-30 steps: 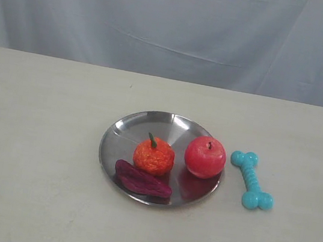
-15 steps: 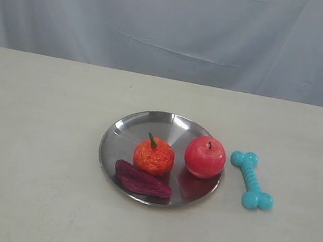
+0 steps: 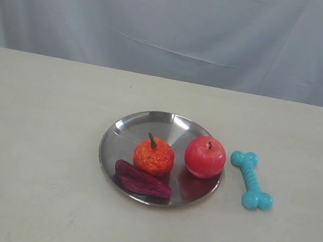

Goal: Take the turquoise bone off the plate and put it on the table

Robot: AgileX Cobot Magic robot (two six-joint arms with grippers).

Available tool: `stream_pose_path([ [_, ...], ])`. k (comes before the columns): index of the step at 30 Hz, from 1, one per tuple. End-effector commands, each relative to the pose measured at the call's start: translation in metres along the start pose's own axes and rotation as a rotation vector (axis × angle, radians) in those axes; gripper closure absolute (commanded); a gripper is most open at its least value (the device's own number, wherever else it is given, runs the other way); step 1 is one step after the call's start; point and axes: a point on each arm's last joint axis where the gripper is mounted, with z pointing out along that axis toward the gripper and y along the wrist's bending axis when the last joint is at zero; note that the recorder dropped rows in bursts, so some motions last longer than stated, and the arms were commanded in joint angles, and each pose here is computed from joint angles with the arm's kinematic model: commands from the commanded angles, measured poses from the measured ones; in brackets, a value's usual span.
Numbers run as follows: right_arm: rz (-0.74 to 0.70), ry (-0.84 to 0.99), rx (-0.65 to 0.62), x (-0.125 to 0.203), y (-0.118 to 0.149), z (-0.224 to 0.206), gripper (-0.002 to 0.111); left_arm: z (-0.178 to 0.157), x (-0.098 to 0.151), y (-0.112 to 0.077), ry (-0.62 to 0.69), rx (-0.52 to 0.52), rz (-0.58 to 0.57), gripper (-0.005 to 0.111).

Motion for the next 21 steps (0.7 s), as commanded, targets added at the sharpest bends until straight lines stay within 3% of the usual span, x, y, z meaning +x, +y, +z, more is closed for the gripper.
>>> stream_pose_path([
  [1,-0.082,-0.001,0.008,0.0008,-0.0005,-0.0002,0.108,0.0002,0.0003,0.0001,-0.004,-0.002,-0.006,0.107],
  [5,-0.074,-0.003,0.005,0.0006,-0.0003,-0.0002,0.108,0.0002,0.0003,0.0001,-0.004,-0.002,-0.006,0.107],
  [14,0.091,0.003,-0.04,0.001,0.0039,-0.0003,0.108,0.0002,0.0003,0.0001,-0.004,-0.002,-0.006,0.107],
  [21,0.097,0.027,-0.043,0.0032,0.0043,-0.0003,0.108,0.0002,0.0003,0.0001,-0.004,-0.002,-0.006,0.107],
])
